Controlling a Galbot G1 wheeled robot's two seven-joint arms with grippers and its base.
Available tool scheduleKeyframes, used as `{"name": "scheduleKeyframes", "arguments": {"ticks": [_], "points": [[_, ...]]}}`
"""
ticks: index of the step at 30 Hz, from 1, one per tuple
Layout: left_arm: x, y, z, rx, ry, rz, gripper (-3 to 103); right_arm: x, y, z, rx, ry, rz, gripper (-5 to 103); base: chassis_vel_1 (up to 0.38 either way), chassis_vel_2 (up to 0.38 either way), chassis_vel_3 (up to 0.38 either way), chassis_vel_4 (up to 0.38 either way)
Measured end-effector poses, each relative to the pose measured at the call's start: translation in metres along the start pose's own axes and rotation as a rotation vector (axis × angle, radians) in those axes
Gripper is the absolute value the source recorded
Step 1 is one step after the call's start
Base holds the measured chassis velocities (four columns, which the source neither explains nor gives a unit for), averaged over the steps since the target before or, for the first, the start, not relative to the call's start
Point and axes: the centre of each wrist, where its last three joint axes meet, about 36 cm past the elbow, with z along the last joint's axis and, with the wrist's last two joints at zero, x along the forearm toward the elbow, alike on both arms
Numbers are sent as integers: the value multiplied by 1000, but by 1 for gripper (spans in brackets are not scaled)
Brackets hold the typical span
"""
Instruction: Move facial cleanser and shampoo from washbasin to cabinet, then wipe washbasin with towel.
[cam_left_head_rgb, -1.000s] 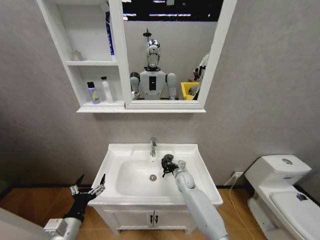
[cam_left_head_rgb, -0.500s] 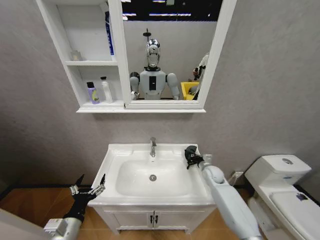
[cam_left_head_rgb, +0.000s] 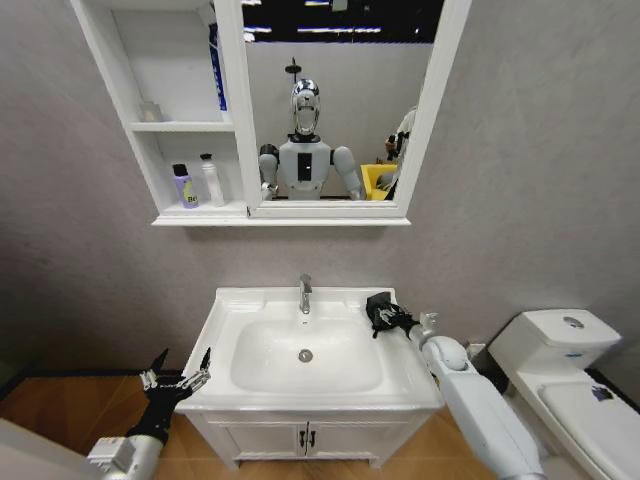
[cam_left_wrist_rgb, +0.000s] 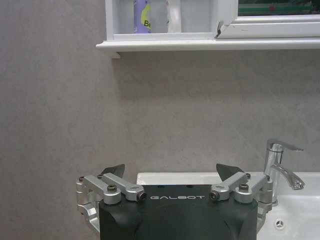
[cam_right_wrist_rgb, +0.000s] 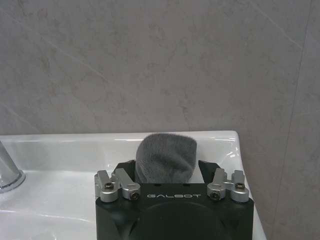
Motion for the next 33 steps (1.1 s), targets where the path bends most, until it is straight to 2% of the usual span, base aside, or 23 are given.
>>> {"name": "scheduleKeyframes", "arguments": {"ticks": [2, 4, 5, 7, 13, 16, 18, 19, 21, 22, 23, 24, 26, 27, 29, 33], "points": [[0, 0, 0, 0, 0, 0, 100, -2, 3, 1, -5, -6, 5, 77, 0, 0, 0, 0], [0, 0, 0, 0, 0, 0, 100, -4, 9, 3, -8, -13, 46, 87, 0, 0, 0, 0], [0, 0, 0, 0, 0, 0, 100, -4, 9, 3, -8, -13, 46, 87, 0, 0, 0, 0], [0, 0, 0, 0, 0, 0, 100, -4, 13, 4, -3, -10, 99, 99, 0, 0, 0, 0], [0, 0, 0, 0, 0, 0, 100, 6, 11, 2, -1, -12, 150, 100, 0, 0, 0, 0], [0, 0, 0, 0, 0, 0, 100, 34, 15, -6, 44, -58, 200, 100, 0, 0, 0, 0], [0, 0, 0, 0, 0, 0, 100, 78, 41, -21, 70, -112, 247, 100, 0, 0, 0, 0], [0, 0, 0, 0, 0, 0, 100, 78, 41, -21, 70, -112, 247, 100, 0, 0, 0, 0], [0, 0, 0, 0, 0, 0, 100, 121, 73, -18, 82, -152, 296, 100, 0, 0, 0, 0], [0, 0, 0, 0, 0, 0, 100, 121, 73, -18, 82, -152, 296, 100, 0, 0, 0, 0], [0, 0, 0, 0, 0, 0, 100, 145, 91, -15, 89, -171, 313, 100, 0, 0, 0, 0], [0, 0, 0, 0, 0, 0, 100, 145, 91, -15, 89, -171, 313, 100, 0, 0, 0, 0], [0, 0, 0, 0, 0, 0, 100, 229, 146, -40, 96, -218, 364, 100, 0, 0, 0, 0], [0, 0, 0, 0, 0, 0, 100, 229, 146, -40, 96, -218, 364, 100, 0, 0, 0, 0], [0, 0, 0, 0, 0, -1, 100, 284, 180, -67, 98, -239, 368, 100, 0, 0, 0, 0], [0, 0, 0, 0, 0, -1, 100, 293, 188, -65, 103, -211, 383, 100, 15, -29, -17, 20]]}}
